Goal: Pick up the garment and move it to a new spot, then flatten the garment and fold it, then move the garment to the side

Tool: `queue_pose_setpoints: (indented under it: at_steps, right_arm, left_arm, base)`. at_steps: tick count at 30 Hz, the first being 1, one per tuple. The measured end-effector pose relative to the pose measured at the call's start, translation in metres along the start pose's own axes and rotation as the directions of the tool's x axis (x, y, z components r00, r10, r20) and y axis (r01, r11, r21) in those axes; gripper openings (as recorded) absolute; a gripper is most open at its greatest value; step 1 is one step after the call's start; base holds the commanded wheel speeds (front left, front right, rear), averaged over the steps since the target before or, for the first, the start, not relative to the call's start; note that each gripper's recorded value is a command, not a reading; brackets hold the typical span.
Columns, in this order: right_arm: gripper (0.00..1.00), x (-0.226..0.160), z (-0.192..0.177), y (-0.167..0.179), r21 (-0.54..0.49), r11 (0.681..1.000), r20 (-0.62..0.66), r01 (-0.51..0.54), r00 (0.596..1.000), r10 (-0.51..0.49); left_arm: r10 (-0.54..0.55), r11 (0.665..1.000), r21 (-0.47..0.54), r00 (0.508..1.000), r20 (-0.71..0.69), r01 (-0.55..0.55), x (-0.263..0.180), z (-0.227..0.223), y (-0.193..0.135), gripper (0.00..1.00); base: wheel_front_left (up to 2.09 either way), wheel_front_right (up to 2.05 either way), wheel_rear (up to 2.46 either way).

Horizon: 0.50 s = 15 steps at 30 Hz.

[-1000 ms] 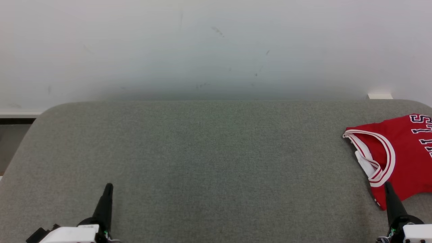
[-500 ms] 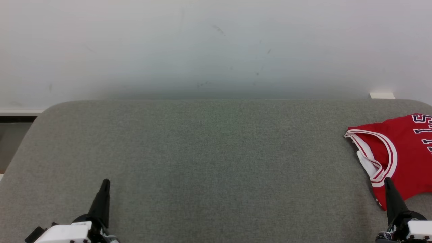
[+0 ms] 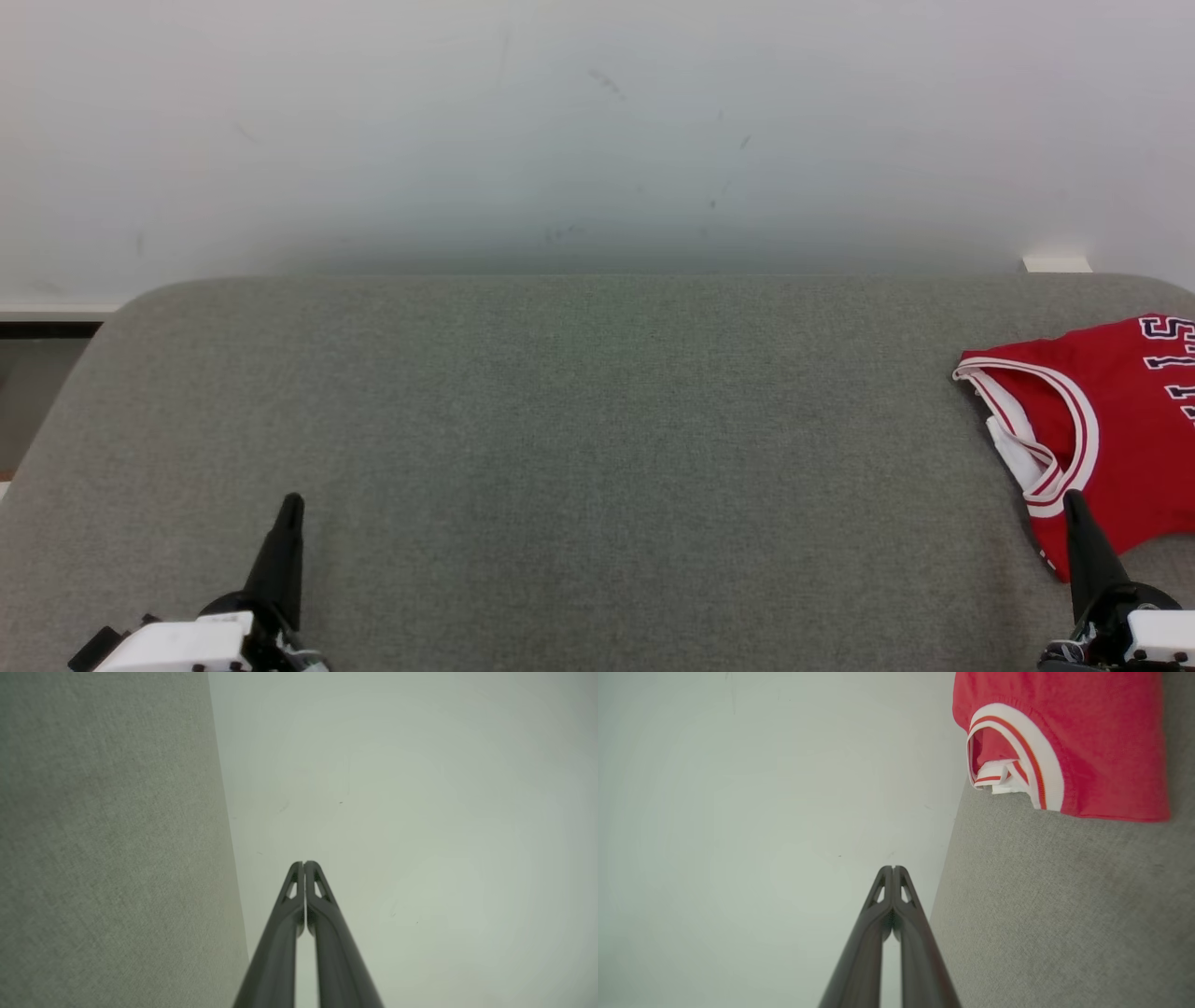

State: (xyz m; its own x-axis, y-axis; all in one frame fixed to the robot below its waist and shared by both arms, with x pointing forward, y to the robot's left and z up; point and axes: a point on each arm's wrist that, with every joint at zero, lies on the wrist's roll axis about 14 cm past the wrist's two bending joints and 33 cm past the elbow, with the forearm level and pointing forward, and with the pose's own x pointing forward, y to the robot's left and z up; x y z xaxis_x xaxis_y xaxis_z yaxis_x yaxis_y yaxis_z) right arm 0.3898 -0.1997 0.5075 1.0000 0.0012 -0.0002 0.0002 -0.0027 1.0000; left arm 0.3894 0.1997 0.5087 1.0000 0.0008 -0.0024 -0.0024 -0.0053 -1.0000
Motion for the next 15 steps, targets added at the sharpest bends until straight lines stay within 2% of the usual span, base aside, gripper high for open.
queue_pose_setpoints:
  at_steps: [15]
  right_arm:
    - [0.0,0.0,0.0,0.0,0.0,1.0,0.0,0.0,1.0,0.0]
  left_arm:
    - [0.0,1.0,-0.001,1.0,0.0,0.0,0.0,0.0002,-0.0001,0.0]
  base:
    - [0.0,0.0,0.0]
